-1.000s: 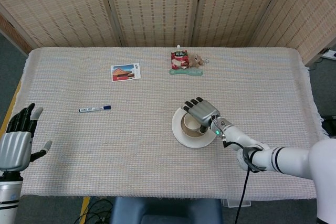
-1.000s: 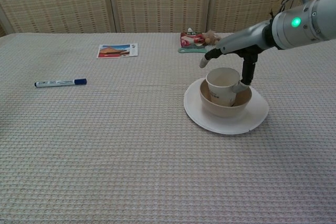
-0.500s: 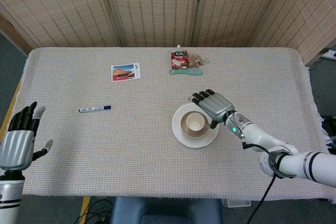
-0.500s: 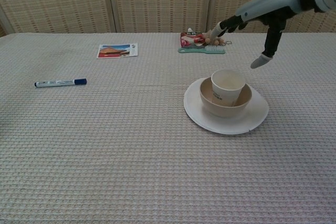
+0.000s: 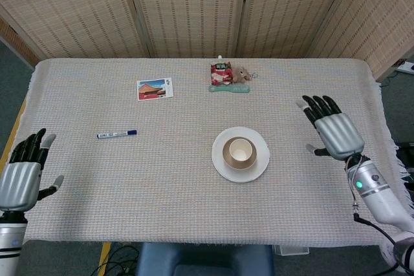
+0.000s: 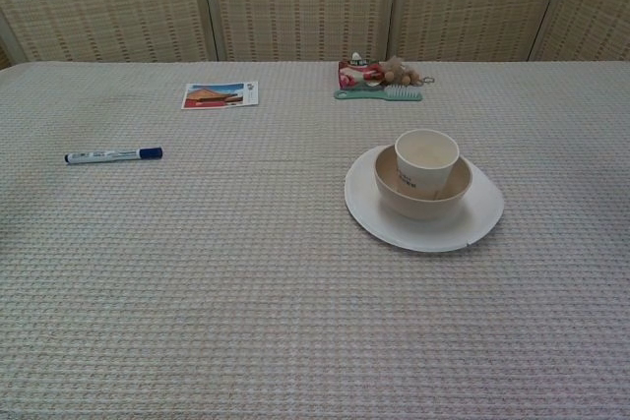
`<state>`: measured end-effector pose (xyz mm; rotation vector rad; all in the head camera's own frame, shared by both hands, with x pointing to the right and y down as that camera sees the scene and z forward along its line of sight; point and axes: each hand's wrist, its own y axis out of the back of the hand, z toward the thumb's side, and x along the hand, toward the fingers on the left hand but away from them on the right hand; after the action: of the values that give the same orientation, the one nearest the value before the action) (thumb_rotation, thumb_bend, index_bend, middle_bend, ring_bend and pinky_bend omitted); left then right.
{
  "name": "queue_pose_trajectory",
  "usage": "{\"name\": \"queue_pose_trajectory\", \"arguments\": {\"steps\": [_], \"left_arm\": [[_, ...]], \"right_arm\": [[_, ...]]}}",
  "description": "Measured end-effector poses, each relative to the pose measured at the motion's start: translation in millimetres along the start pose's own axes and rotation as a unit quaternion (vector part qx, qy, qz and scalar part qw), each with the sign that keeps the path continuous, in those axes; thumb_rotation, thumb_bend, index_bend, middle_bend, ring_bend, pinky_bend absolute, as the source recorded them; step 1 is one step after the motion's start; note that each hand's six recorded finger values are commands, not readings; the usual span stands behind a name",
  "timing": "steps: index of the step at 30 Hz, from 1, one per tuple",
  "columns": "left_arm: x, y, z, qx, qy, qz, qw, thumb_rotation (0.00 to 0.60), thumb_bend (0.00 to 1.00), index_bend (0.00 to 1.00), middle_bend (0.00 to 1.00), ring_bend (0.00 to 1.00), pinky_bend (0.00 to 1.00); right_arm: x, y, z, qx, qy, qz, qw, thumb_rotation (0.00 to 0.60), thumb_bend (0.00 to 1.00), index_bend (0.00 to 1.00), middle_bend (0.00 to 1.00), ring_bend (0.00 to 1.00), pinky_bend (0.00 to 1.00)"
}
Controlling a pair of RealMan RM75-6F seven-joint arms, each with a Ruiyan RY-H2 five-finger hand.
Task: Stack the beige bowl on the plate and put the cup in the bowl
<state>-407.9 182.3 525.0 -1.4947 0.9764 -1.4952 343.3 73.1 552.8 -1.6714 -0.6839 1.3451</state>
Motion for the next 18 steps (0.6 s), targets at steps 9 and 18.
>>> {"name": "queue_pose_trajectory", "arguments": {"steps": [9, 18], "left_arm": [[-11, -26, -11, 0.015, 0.003, -0.01, 0.9998, 0.6, 0.3, 0.0, 0.0, 0.0, 0.14], [-22, -42, -25, 0.041, 0.002, -0.007, 0.9991, 0.6, 0.3, 0.0, 0.0, 0.0, 0.14]], "right_arm": [[72, -37, -59, 0.003, -0.095, -0.065, 0.9934, 0.6, 0.2, 0.0, 0.0, 0.0, 0.0], [96, -71, -65, 0.026, -0.124, -0.099, 0.9869, 0.6, 0.2, 0.0, 0.0, 0.0, 0.0]]}}
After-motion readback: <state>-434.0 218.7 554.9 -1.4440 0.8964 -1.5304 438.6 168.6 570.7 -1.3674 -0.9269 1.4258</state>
